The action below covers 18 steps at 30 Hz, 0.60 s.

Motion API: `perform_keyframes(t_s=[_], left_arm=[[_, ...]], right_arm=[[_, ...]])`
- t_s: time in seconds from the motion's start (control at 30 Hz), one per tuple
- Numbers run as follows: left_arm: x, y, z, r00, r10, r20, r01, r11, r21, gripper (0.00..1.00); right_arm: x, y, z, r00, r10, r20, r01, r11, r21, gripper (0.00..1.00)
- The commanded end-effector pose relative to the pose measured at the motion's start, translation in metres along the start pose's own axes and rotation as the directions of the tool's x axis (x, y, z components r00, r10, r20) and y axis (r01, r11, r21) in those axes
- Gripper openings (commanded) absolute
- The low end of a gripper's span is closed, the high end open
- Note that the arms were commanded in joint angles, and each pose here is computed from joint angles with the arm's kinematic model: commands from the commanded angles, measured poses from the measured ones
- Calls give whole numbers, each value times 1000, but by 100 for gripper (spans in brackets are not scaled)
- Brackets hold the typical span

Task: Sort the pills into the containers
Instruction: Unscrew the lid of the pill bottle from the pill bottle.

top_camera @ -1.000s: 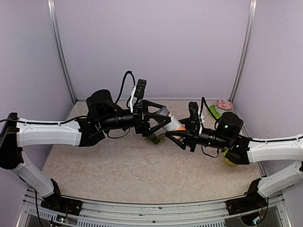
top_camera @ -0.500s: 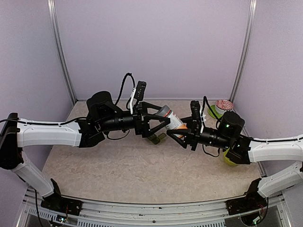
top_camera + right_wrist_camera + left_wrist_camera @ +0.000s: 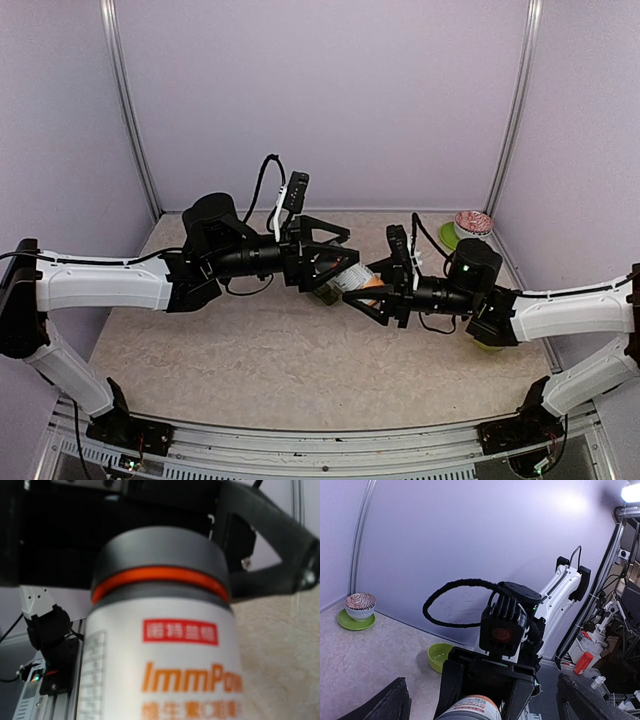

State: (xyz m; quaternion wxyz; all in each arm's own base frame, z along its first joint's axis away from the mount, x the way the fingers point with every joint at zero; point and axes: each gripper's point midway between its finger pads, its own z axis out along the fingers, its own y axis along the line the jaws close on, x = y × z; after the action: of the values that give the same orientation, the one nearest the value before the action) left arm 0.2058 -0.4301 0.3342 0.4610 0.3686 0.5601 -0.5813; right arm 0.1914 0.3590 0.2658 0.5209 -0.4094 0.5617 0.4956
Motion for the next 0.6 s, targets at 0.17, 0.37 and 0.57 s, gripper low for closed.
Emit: perform_keyframes(t_s=[0.17,0.37,0.57], left_arm=[[-12,-11,3,999,22,26,-23,998,52,97],[-9,-10,0,1000,21,21,-22,999,41,89],[-8,-6,-3,1000,16,25,-17,1000,24,82]], right_arm=[[-27,-2,4,996,-33,80,32,999,19,5],[-26,-16,-5,996,-40,78,31,992,119,4],[-30,-17,-13,994,-56,90,42,989,144,4]])
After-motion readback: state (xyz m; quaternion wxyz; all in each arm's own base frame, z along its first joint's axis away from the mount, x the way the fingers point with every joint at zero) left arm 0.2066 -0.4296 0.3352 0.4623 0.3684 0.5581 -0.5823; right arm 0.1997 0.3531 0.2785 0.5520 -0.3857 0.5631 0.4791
